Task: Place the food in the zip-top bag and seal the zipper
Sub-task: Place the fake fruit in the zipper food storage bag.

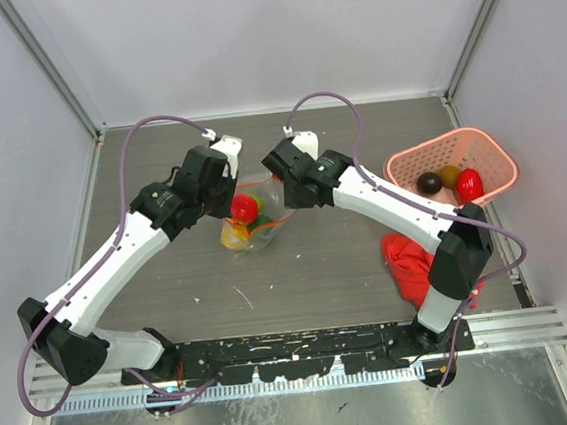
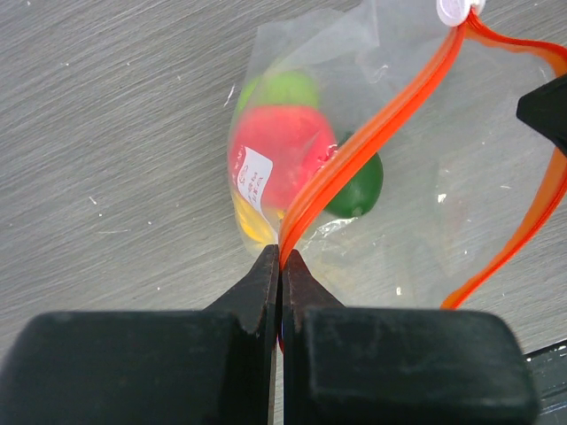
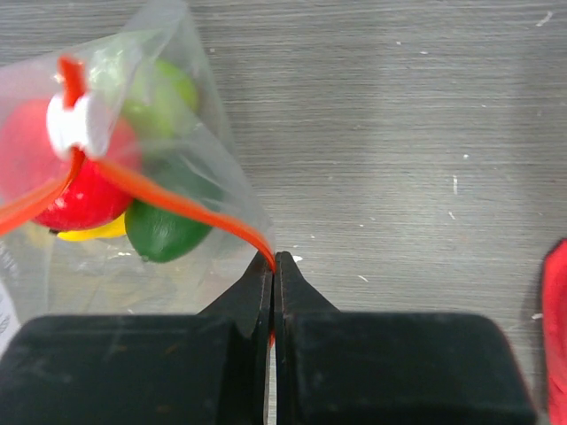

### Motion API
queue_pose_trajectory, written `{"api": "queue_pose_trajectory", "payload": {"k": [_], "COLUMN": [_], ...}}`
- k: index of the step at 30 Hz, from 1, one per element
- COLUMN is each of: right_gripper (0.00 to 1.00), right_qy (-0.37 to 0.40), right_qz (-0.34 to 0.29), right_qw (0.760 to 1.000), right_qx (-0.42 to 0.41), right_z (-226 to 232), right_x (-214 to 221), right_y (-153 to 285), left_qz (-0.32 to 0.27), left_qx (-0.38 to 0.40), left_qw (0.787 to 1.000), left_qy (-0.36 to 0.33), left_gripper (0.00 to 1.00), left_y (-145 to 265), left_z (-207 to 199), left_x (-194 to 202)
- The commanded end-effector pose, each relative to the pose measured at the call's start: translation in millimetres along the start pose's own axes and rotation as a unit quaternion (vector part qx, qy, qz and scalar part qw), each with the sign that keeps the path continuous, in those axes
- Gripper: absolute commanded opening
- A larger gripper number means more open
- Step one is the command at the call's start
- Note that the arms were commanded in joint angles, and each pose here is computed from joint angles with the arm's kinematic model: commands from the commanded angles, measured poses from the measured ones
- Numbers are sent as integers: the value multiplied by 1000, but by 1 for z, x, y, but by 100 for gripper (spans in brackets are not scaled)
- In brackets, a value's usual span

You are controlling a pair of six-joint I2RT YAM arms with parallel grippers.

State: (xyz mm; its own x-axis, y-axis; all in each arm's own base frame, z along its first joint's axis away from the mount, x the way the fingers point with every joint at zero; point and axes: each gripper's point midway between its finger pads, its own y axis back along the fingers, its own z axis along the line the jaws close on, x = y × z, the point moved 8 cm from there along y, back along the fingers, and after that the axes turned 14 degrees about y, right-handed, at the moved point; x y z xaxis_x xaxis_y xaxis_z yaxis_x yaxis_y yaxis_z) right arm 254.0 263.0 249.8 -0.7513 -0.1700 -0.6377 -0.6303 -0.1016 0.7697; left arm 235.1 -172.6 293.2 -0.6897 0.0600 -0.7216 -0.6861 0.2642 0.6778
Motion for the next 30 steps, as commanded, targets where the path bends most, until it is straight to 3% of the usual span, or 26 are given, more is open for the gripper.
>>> {"api": "queue_pose_trajectory", "payload": {"k": [1, 8, 11, 20, 25, 30], "right_gripper": [0, 3, 12, 54, 69, 79], "right_qy": [-10, -4, 2, 43, 41, 7], "right_qz": [-6, -16, -26, -51, -76, -89], "right_qw": [1000, 998, 997, 991, 990, 994], "right_qx": [8, -54, -70, -117, -113, -59], "right_z": [-4, 9, 10, 3, -20, -70], "right_x": [-6, -19, -24, -32, -41, -47], "right_y": [6, 17, 25, 52, 70, 79], "left_qz": [-35, -36, -37, -38, -36, -35], "left_qx": [14, 10, 3, -4, -5, -4], "left_qw": [999, 999, 999, 999, 999, 999], "left_qy": [14, 15, 16, 19, 18, 18], "left_gripper": [0, 0, 0, 0, 0, 0], "left_y": [13, 13, 13, 13, 12, 11], "left_z": [-3, -1, 0, 2, 2, 1], "left_x": [-17, -18, -18, -18, -18, -18]}}
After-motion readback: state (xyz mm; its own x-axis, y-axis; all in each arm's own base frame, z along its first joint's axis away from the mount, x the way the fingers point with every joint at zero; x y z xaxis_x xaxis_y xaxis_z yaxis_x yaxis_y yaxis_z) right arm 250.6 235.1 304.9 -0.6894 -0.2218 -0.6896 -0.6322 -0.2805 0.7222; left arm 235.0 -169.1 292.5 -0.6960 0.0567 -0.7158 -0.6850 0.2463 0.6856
